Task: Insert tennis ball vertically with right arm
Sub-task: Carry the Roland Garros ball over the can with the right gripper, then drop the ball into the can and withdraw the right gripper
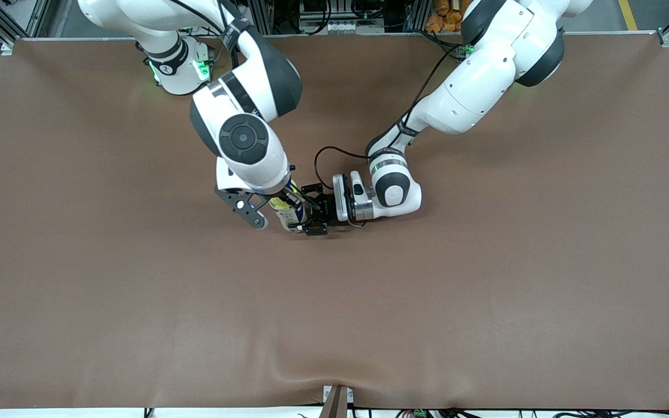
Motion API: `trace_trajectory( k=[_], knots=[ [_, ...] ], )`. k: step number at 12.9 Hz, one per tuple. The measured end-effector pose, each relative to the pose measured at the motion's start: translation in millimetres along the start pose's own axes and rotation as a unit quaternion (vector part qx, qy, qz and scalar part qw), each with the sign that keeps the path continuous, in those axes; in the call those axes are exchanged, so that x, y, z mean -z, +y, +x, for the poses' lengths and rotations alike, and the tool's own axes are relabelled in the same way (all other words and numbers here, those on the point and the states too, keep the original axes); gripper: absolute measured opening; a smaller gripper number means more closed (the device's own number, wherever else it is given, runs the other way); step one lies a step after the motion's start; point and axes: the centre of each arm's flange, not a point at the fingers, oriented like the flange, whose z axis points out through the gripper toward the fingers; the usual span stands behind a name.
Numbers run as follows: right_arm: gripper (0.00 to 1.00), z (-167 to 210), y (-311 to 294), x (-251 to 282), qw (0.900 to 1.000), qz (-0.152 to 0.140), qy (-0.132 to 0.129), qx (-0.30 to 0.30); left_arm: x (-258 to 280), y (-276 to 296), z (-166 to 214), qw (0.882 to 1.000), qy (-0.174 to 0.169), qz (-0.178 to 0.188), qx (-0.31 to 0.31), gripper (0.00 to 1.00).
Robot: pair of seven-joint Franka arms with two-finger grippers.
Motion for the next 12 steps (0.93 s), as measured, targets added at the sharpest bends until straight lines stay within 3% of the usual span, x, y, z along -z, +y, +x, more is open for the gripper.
trace_trajectory(
  k=[4,5,7,8,12],
  knots=[
    [0.67,-1,-2,-15,1.0,-0.015,0.015,-0.002,0,0,0,1.0,0.0,0.0,0.0,0.76],
    [0.72,0,-3,-18,1.0,-0.017,0.016,-0.003,0,0,0,1.0,0.0,0.0,0.0,0.77],
    [0.94,1,-3,-20,1.0,-0.019,0.015,-0.003,0,1,0,1.0,0.0,0.0,0.001,0.77],
    [1.0,1,-3,-20,1.0,-0.018,0.016,-0.003,0,1,0,1.0,0.0,0.0,0.001,0.77],
    [1.0,2,-4,-16,1.0,-0.013,0.017,-0.004,0,1,0,1.0,0.0,0.0,0.001,0.77]
  ],
)
